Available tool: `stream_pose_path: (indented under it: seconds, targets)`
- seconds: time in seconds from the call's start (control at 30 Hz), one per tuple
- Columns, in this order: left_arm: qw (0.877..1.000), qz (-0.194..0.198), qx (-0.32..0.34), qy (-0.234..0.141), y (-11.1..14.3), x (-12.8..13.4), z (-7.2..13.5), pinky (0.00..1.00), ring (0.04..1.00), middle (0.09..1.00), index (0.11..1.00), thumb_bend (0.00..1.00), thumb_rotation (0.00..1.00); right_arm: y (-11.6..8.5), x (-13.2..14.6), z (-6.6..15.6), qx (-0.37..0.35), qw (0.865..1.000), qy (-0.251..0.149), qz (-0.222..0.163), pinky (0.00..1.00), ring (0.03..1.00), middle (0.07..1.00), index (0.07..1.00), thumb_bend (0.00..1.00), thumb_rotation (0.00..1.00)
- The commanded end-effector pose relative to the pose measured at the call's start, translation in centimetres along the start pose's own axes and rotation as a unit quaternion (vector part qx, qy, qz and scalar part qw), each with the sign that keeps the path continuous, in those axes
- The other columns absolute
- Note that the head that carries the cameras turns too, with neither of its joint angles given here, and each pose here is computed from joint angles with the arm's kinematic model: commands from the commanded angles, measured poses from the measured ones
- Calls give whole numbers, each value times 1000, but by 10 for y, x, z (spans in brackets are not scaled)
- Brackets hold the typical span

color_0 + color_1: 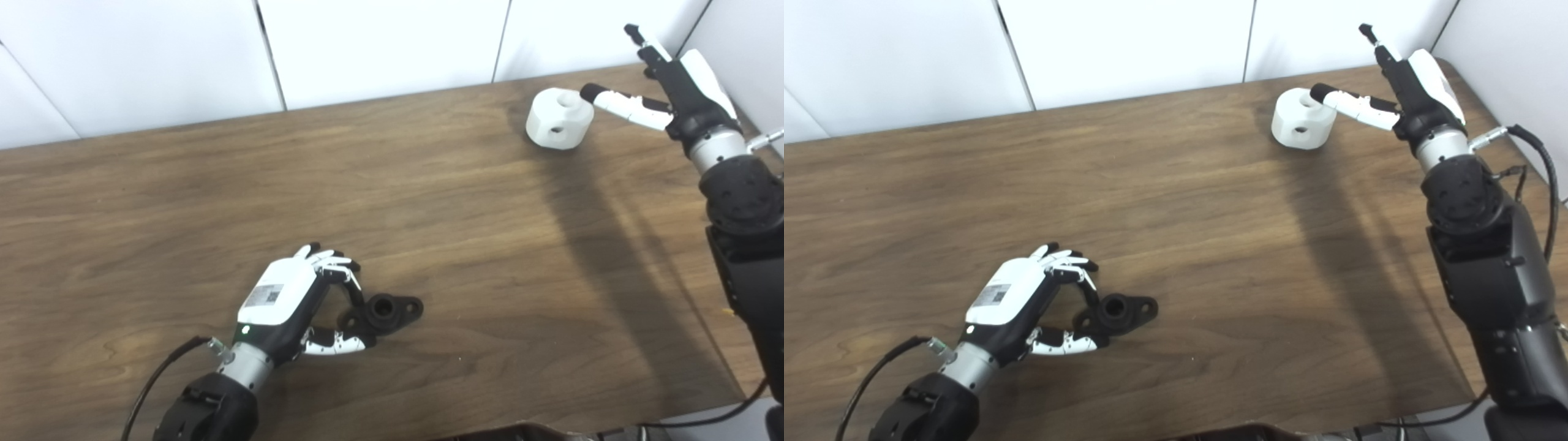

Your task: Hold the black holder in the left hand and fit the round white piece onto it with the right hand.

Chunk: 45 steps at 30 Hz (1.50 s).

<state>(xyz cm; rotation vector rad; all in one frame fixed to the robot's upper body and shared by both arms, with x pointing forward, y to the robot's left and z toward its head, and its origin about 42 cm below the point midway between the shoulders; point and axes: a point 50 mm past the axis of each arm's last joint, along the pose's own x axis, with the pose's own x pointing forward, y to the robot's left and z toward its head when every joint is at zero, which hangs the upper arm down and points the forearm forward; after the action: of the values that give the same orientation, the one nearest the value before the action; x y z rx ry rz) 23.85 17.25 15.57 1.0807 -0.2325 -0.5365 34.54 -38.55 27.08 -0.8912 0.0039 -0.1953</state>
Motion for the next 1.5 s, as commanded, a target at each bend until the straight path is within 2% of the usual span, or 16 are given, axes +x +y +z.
stream_pose_path:
  seconds: [0.0, 0.23, 0.43, 0.57, 0.73, 0.8, 0.9, 1.17, 1.47]
  targets:
    - [1000, -4, 8, 10, -1, -3, -7, 972, 867, 788, 487, 520, 55, -19, 11, 11, -18, 999, -17, -28, 918, 972, 975, 969, 713, 686]
    - [1000, 1, 7, 8, -10, -4, -10, 941, 856, 776, 486, 521, 54, -14, 20, 3, -16, 1000, -8, -19, 917, 980, 976, 975, 702, 687]
    - [1000, 0, 10, 9, -16, -3, -13, 930, 857, 773, 486, 521, 54, -8, 22, -2, -16, 1000, -5, -12, 894, 966, 965, 970, 733, 664]
    - [1000, -1, 13, 8, -19, -2, -15, 923, 851, 768, 486, 522, 54, -3, 25, -5, -20, 1000, 3, -10, 916, 986, 975, 969, 766, 659]
    - [1000, -1, 11, 10, -22, -1, -16, 923, 846, 764, 485, 522, 54, 0, 28, -9, -25, 1000, 8, -9, 905, 985, 978, 967, 792, 578]
    - [1000, 0, 12, 10, -22, -1, -16, 924, 845, 764, 485, 522, 54, 1, 30, -10, -27, 1000, 7, -8, 901, 989, 977, 961, 830, 522]
    - [1000, -2, 14, 10, -21, -1, -15, 926, 847, 767, 485, 522, 54, 2, 33, -12, -36, 999, 11, -2, 904, 998, 976, 952, 868, 489]
    - [1000, -3, 12, 11, -21, 0, -14, 930, 854, 770, 485, 522, 54, 2, 47, -12, -84, 996, 15, 20, 966, 981, 956, 927, 831, 459]
    - [1000, -3, 14, 10, -21, -1, -12, 932, 858, 774, 486, 522, 54, 1, 68, -11, -105, 994, 35, 22, 1000, 984, 946, 887, 839, 402]
